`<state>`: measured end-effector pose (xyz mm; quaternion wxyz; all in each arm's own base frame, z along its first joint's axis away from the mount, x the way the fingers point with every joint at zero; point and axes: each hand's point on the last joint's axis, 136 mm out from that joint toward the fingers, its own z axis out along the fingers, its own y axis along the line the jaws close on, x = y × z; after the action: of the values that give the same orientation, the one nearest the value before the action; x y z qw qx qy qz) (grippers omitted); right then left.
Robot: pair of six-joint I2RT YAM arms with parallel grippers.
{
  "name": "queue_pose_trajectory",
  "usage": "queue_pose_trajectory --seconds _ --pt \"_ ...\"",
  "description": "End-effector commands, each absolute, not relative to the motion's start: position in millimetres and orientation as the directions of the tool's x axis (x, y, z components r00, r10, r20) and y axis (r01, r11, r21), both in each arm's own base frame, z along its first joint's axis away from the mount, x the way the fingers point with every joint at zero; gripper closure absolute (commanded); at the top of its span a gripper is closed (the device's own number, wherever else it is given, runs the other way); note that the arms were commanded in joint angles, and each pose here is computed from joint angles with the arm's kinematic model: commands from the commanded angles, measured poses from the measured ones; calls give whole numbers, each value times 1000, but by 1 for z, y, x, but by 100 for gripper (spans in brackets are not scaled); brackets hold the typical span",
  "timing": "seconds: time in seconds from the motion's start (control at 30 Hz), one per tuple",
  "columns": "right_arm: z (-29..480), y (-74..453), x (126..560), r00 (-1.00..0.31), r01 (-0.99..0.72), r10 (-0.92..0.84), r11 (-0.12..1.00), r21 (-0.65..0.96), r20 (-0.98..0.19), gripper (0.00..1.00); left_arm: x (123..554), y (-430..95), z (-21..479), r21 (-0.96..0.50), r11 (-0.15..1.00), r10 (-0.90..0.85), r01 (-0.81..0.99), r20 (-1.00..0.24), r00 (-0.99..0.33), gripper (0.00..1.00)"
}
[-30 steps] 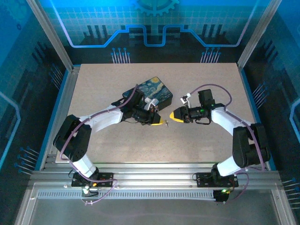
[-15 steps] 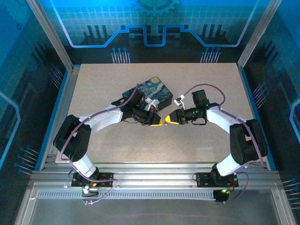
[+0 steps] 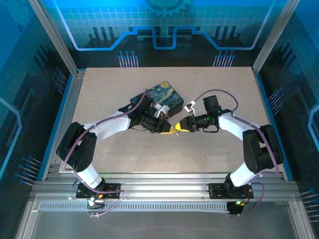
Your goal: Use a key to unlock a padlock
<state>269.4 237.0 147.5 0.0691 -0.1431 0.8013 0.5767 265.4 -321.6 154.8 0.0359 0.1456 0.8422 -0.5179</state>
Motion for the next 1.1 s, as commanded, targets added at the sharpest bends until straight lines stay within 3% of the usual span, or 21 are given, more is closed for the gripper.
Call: queue_pose_trajectory --seconds 0.0,0.6,1.03,1.07 --pt "149 241 262 -948 -304 -172 256 918 -266 78 266 -321 179 -871 359 215 336 -273 -938 100" --pt "149 243 255 -952 -291 -170 242 925 -255 79 267 -318 185 -886 322 202 332 -278 -939 100" --pt "148 247 253 -953 -286 -174 240 928 -248 96 268 -316 180 -885 338 194 320 -267 -944 100" --pt "147 246 253 -954 -283 -170 245 927 -246 96 269 -315 179 -883 345 188 317 -266 -946 96"
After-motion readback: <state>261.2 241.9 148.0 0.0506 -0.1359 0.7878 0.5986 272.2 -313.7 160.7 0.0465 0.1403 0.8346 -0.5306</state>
